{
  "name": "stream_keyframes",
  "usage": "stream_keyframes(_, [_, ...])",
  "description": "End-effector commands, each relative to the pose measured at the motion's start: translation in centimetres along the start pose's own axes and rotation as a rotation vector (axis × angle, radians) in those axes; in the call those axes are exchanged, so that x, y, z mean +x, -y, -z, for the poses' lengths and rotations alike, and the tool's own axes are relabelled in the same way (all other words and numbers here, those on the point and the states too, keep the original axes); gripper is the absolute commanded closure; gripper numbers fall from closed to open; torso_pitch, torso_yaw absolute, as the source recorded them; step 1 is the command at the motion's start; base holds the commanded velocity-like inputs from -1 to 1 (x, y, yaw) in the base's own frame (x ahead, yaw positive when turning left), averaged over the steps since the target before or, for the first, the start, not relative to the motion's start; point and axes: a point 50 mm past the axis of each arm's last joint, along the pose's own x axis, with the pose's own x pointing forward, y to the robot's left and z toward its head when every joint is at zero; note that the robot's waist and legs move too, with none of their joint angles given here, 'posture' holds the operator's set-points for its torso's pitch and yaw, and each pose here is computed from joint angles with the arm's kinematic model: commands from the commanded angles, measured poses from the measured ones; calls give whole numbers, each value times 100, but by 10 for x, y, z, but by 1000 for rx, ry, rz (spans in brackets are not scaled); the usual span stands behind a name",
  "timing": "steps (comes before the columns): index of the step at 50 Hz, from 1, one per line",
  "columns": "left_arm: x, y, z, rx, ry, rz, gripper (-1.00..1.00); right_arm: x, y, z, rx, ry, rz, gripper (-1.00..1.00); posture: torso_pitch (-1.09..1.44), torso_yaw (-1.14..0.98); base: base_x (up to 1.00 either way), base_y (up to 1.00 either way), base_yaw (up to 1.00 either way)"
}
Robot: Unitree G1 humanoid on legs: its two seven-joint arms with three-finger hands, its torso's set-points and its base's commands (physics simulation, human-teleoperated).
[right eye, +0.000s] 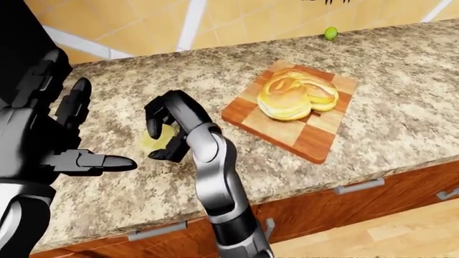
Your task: Pick up the wedge of cheese and place it on the slice of bread to prepare a simple cheese on bread dish.
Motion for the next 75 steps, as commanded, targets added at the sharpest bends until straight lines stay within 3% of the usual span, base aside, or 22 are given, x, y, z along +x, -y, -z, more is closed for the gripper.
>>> stream_keyframes(1, [-1, -1, -11, 7, 70, -9, -100, -6, 18, -32, -19, 115, 68, 100, 0, 0, 0, 0, 0])
stream_keyframes(10, [-2, 0, -10, 6, 68, -9, -100, -13, 54, -47, -13, 131, 158, 100, 0, 0, 0, 0, 0])
stream_keyframes(19, [-1, 1, -11, 9, 69, -6, -100, -9, 109, -40, -40, 89, 350, 100, 0, 0, 0, 0, 0])
stream_keyframes(37, [-1, 0, -12, 8, 74, -10, -100, -21, 175, -45, -27, 48, 537, 100, 0, 0, 0, 0, 0])
stream_keyframes(60, [1, 1, -13, 10, 77, -9, -100, -62, 225, -36, -32, -31, 674, 100, 0, 0, 0, 0, 0])
stream_keyframes(75, [-1, 0, -10, 9, 75, -13, -100, -79, 246, -20, -27, -95, 718, 100, 0, 0, 0, 0, 0])
